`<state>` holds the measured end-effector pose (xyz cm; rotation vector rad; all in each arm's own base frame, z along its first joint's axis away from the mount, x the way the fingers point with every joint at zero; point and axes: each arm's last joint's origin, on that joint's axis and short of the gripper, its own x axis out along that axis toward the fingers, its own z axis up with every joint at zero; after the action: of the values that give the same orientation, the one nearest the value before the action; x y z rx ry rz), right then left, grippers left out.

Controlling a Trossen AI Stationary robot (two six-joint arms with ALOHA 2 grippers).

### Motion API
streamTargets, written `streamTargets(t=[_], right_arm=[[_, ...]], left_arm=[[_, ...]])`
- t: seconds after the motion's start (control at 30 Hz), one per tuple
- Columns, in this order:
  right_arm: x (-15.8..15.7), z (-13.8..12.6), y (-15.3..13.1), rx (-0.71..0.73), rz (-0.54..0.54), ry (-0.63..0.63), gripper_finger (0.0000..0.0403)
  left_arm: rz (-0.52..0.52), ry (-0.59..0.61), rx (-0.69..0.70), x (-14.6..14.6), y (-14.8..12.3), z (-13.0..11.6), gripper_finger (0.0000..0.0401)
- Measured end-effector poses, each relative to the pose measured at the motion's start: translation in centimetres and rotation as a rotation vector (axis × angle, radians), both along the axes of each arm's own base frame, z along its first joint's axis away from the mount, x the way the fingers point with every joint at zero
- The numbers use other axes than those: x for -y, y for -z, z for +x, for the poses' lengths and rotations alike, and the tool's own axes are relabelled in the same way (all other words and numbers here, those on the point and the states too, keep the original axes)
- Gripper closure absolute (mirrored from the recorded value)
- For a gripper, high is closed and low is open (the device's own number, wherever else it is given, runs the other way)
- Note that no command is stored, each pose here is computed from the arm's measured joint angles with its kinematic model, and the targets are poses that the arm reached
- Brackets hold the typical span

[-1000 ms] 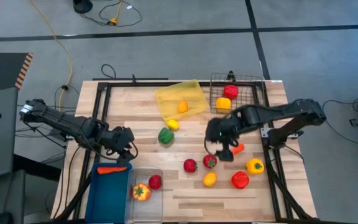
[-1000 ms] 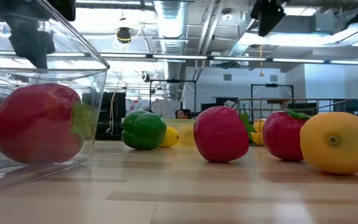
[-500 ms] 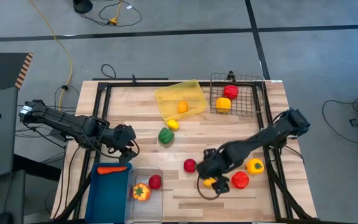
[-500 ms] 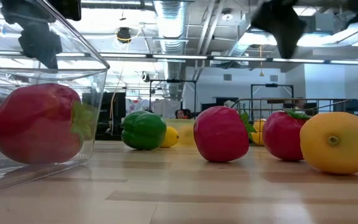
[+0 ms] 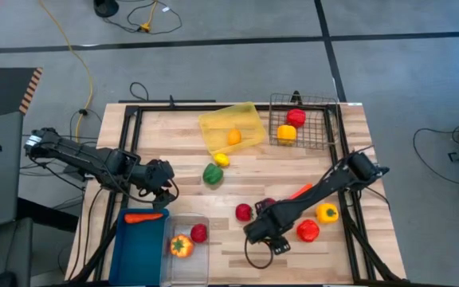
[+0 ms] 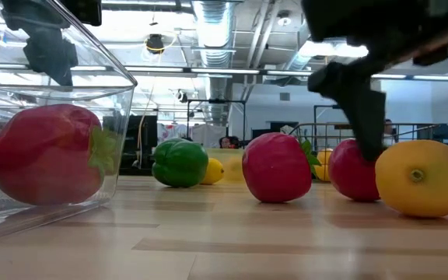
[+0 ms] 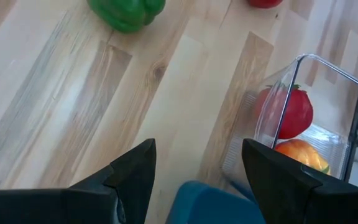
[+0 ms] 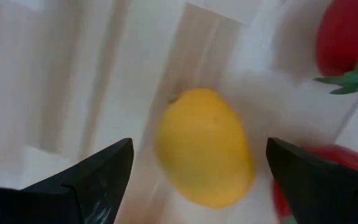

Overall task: Sort produce into baskets
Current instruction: Put the bottom yellow lemon into the yellow bin

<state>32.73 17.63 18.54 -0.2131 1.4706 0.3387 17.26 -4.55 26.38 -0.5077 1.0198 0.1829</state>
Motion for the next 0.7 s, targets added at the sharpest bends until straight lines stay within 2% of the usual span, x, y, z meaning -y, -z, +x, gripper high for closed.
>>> streamTargets(t=[0.2,0.53,0.7], right_arm=[[-0.02,0.15,0.55,0.007,-0.035,-0.081,0.0020],[-0.05,0.17,1.12,-0.017,-0.039,-0.091,0.0097],[-0.01,0.23,1.08,-0.014,-0.035,-0.089,0.0120]], left_arm=[[0.008,-0.005,0.001,-0.03,0.01,0.01,0.0176],[0.011,-0.007,0.002,-0.04,0.00,0.01,0.0176],[0.011,-0.007,0.003,-0.04,0.00,0.01,0.0176]])
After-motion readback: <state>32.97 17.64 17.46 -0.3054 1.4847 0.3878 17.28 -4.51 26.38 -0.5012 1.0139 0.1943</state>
